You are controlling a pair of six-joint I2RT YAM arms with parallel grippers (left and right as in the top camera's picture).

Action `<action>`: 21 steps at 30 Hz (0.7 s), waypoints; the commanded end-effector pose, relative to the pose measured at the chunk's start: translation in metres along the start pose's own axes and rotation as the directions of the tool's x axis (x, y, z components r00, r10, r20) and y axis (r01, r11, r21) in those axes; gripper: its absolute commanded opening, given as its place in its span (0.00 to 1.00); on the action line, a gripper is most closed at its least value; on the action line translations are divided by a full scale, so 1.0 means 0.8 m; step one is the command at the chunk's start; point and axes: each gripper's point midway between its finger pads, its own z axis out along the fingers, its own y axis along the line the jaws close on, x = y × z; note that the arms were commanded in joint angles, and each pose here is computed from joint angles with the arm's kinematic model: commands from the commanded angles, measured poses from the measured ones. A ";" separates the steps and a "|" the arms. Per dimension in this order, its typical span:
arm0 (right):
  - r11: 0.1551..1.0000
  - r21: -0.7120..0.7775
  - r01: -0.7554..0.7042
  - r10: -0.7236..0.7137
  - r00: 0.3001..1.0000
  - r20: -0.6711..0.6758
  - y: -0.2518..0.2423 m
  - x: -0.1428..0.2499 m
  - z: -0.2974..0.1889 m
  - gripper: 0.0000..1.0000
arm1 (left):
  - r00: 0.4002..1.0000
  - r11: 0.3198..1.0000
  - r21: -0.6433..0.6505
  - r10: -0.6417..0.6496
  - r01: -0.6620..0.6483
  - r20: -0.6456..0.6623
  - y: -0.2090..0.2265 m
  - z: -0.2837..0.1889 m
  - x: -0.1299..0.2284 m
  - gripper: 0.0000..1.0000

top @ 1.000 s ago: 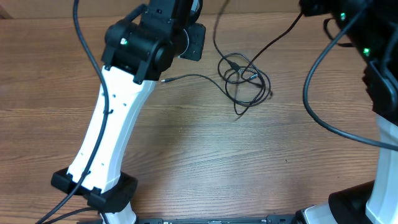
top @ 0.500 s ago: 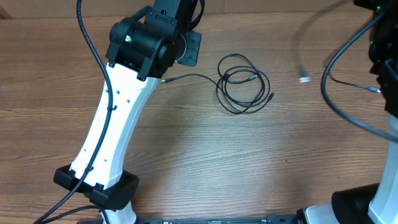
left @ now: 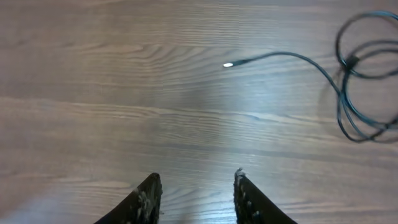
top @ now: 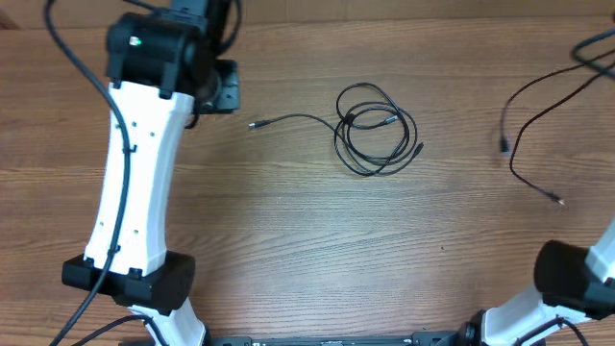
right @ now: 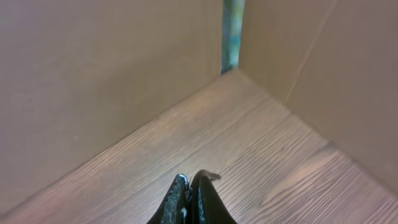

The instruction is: Untangle cables

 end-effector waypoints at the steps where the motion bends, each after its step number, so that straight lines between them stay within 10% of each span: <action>1: 0.991 -0.045 -0.124 0.122 0.991 -0.046 -0.028 -0.001 0.019 0.04 | 0.999 0.998 0.044 -0.041 0.042 -0.036 -0.001 0.006 0.003 0.40; 21: 0.968 0.201 -0.153 0.220 0.902 -0.372 -0.129 0.105 0.159 0.09 | 0.974 1.000 -0.017 -0.005 0.001 -0.225 0.030 0.031 0.089 0.45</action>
